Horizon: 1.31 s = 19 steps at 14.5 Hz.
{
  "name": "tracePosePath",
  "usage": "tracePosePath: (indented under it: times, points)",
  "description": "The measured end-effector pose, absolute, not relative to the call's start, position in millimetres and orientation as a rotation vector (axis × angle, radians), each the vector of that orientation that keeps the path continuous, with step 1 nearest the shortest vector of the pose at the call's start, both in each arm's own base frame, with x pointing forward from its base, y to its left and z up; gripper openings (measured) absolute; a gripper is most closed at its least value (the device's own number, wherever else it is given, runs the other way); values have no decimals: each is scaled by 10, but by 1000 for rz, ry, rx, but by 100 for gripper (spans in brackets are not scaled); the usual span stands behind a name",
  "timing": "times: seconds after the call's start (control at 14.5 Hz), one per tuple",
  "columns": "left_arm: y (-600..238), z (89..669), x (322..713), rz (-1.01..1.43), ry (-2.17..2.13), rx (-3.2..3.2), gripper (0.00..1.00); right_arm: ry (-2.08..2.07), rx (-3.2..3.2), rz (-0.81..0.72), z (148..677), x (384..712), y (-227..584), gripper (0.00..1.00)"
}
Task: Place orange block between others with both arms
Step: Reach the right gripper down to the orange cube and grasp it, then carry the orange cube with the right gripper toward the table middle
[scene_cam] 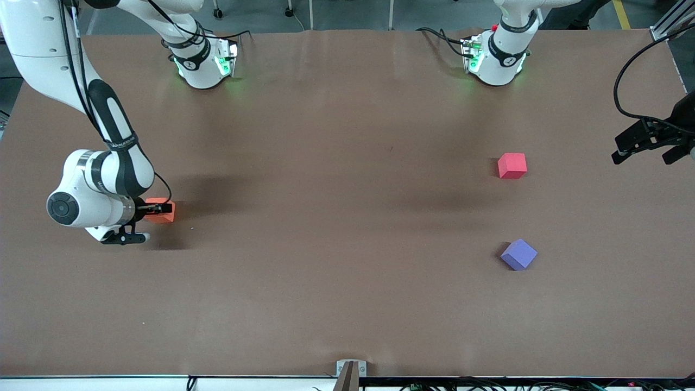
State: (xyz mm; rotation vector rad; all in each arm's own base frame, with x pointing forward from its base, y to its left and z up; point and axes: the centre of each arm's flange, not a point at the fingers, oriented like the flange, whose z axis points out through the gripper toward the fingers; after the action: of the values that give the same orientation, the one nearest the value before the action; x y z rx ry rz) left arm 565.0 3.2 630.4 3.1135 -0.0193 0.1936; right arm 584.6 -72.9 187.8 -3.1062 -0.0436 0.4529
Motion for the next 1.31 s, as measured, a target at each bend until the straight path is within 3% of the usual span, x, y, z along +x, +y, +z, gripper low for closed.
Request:
tracePosePath:
  times: [0.14,0.48,0.69,0.83,0.97,1.31]
  points:
    - [32,6303,5650,193,-19,3114,100,-59,-3111,425,1940,5907,-704,58]
    - [30,6301,5650,191,-20,3114,100,-467,-3052,398,2521,6267,-144,57]
    - [23,6296,5652,189,-22,3114,100,-818,-2977,331,3458,6528,1244,57]
    - [22,6294,5653,189,-22,3114,100,-1036,-2927,267,3845,6386,2225,57]
    - [21,6293,5654,188,-22,3114,100,-1247,-2850,219,3835,6174,2937,57]
    - [19,6289,5655,187,-23,3114,100,-1747,-2569,36,3100,5830,4366,57]
